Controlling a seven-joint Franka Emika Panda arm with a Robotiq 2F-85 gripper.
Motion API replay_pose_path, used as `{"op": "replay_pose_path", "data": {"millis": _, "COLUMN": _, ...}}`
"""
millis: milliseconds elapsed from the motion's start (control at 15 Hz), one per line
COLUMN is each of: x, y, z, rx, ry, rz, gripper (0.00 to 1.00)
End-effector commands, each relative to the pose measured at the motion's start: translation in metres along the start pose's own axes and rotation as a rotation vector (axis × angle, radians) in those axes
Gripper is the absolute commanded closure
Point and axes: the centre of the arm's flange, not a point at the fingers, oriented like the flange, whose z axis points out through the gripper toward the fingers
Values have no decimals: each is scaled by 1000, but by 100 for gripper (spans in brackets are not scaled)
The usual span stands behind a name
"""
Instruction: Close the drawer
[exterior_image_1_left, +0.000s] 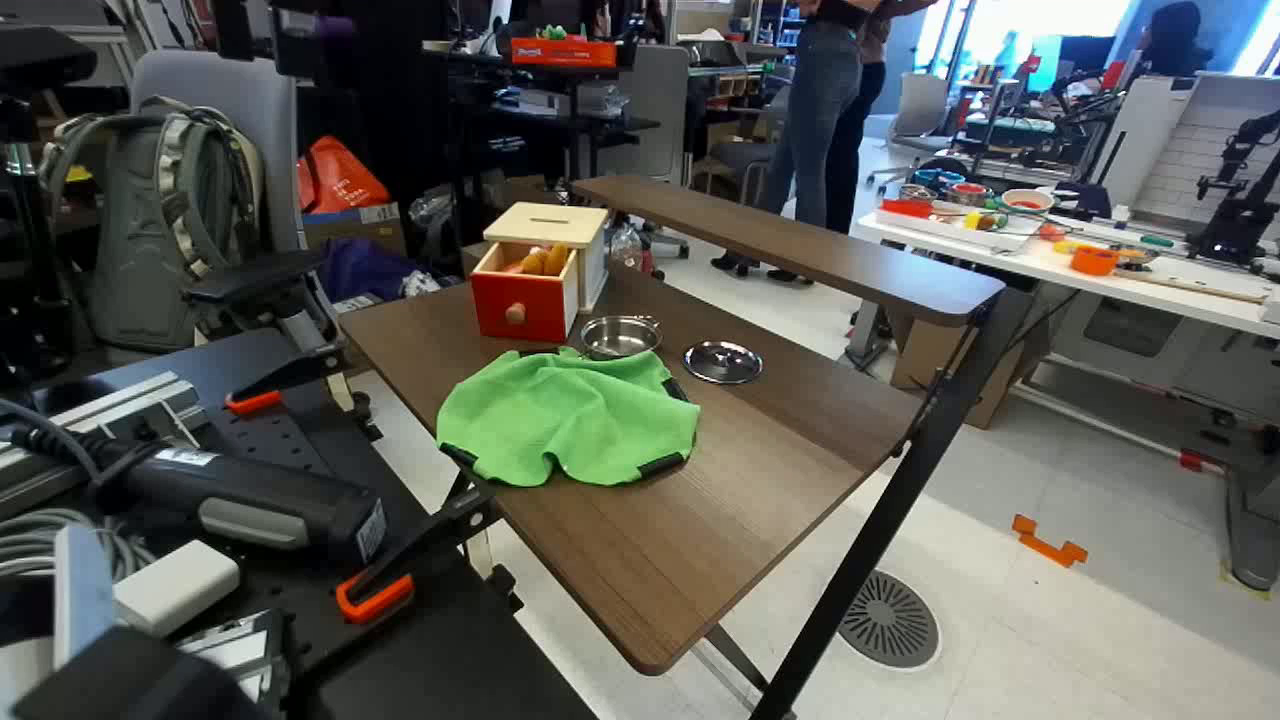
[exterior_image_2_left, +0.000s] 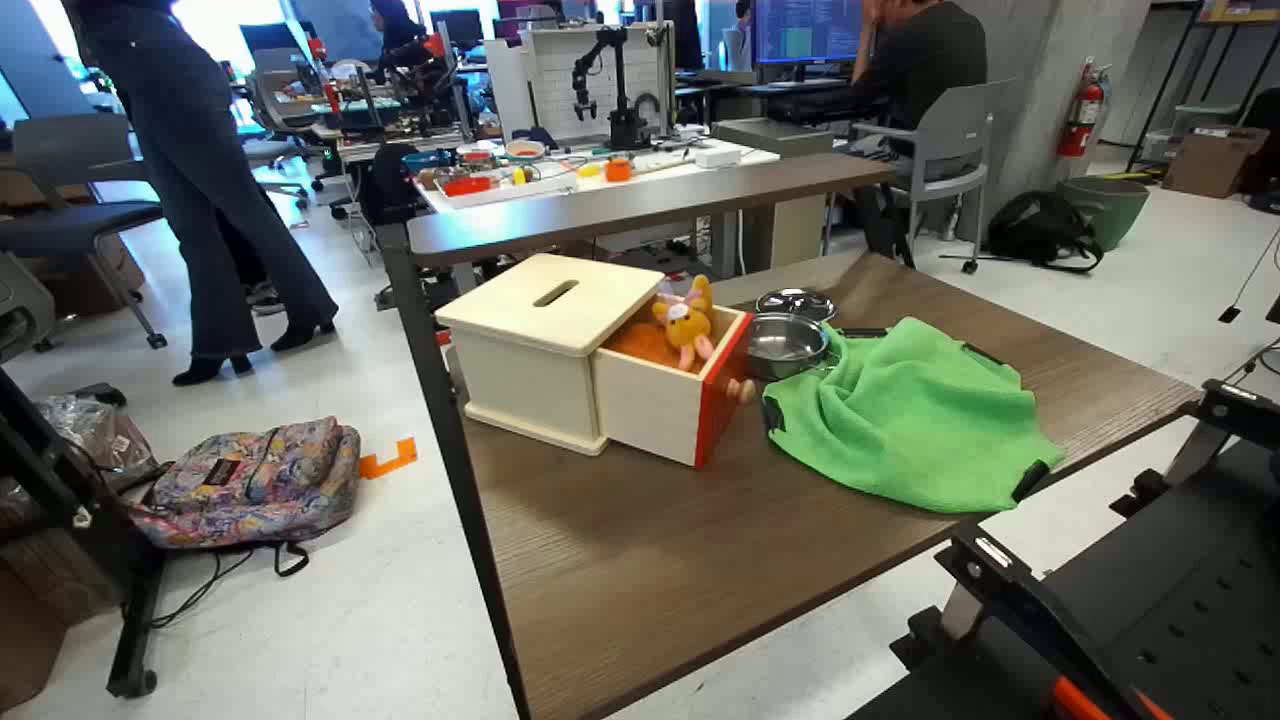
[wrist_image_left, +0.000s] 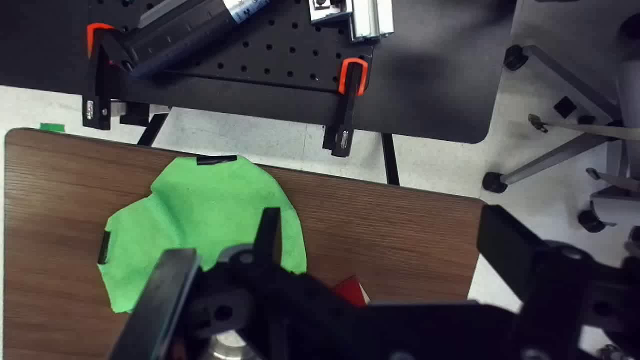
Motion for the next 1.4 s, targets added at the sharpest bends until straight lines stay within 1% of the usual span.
{"op": "replay_pose_path", "data": {"millis": 0, "x": 0, "y": 0, "z": 0, "rx": 0, "ry": 0, "rz": 0, "gripper": 0}}
{"op": "replay_pose_path", "data": {"millis": 333, "x": 19, "y": 6, "z": 21, "rx": 2, "ry": 26, "rz": -46, "gripper": 0}}
{"op": "replay_pose_path", "data": {"millis": 533, "x": 28, "y": 12, "z": 44, "rx": -11, "ry": 42, "rz": -100, "gripper": 0}}
{"op": "replay_pose_path", "data": {"millis": 733, "x": 31, "y": 21, "z": 73, "rx": -48, "ry": 90, "rz": -166, "gripper": 0}}
{"op": "replay_pose_path", "data": {"millis": 933, "x": 34, "y": 34, "z": 101, "rx": -87, "ry": 122, "rz": -205, "gripper": 0}}
{"op": "replay_pose_path", "data": {"millis": 1067, "x": 36, "y": 42, "z": 118, "rx": -96, "ry": 120, "rz": -207, "gripper": 0}}
{"op": "replay_pose_path", "data": {"millis": 1333, "x": 49, "y": 58, "z": 151, "rx": -77, "ry": 169, "rz": -188, "gripper": 0}}
